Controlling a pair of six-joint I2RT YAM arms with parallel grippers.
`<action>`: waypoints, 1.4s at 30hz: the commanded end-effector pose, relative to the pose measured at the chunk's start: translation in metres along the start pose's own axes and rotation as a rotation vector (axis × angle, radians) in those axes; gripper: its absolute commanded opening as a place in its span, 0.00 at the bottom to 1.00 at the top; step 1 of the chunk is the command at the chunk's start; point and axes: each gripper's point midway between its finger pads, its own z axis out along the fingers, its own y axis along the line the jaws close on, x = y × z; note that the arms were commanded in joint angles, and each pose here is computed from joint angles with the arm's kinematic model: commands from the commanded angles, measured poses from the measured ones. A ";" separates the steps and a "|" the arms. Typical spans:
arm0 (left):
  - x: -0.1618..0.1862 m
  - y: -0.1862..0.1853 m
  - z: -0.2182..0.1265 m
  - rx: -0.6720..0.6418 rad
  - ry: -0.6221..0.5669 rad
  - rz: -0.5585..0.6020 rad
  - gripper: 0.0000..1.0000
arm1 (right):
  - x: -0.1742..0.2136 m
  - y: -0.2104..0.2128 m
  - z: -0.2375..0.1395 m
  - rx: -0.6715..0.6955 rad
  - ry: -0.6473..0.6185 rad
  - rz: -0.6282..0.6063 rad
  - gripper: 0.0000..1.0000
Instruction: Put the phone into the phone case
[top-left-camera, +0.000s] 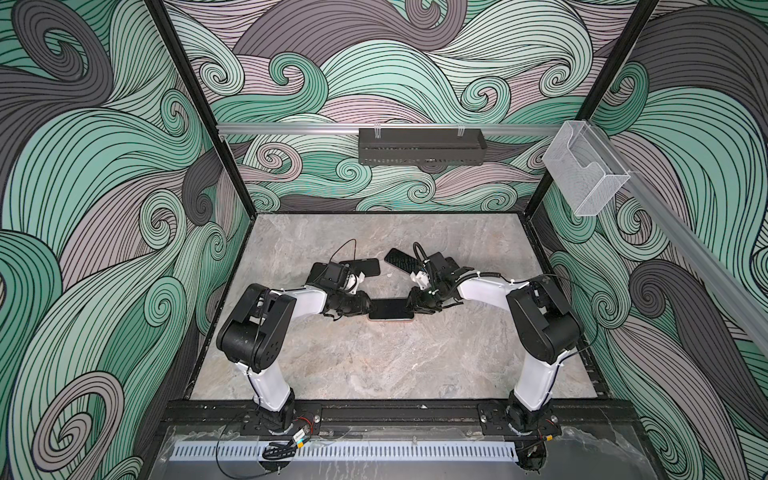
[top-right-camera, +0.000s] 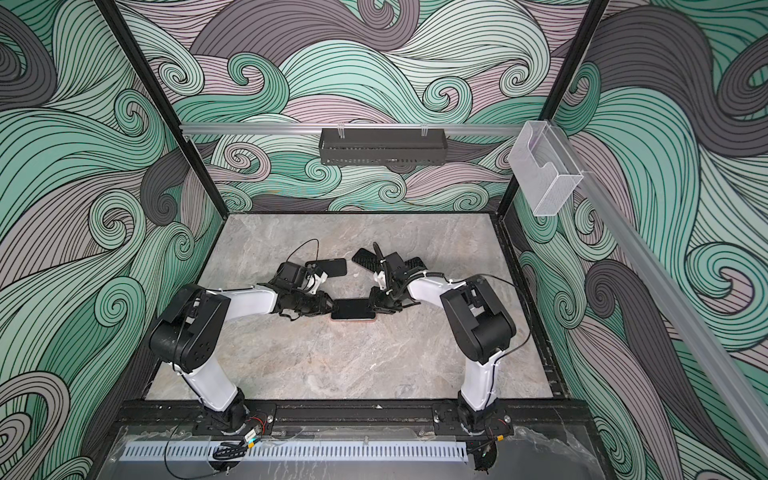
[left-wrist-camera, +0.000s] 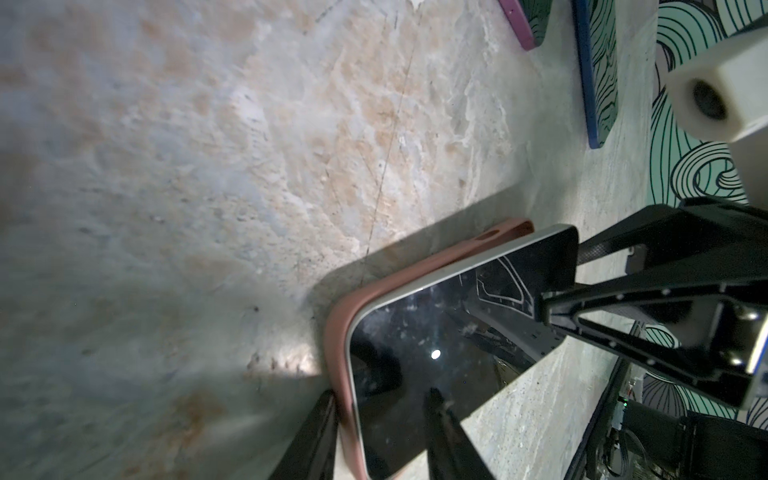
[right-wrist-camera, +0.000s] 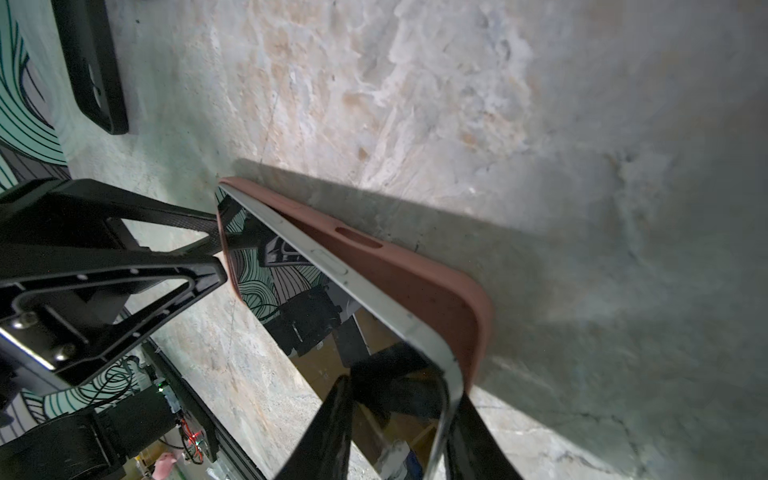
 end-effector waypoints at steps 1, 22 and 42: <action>0.020 0.007 0.010 0.003 0.059 -0.007 0.35 | 0.002 -0.007 -0.007 0.077 0.010 -0.025 0.40; 0.029 0.007 0.009 0.017 0.069 -0.010 0.36 | 0.009 -0.017 -0.030 0.215 0.023 -0.088 0.54; 0.022 -0.008 0.016 0.082 0.096 -0.008 0.30 | 0.024 -0.031 -0.033 0.278 0.067 -0.114 0.26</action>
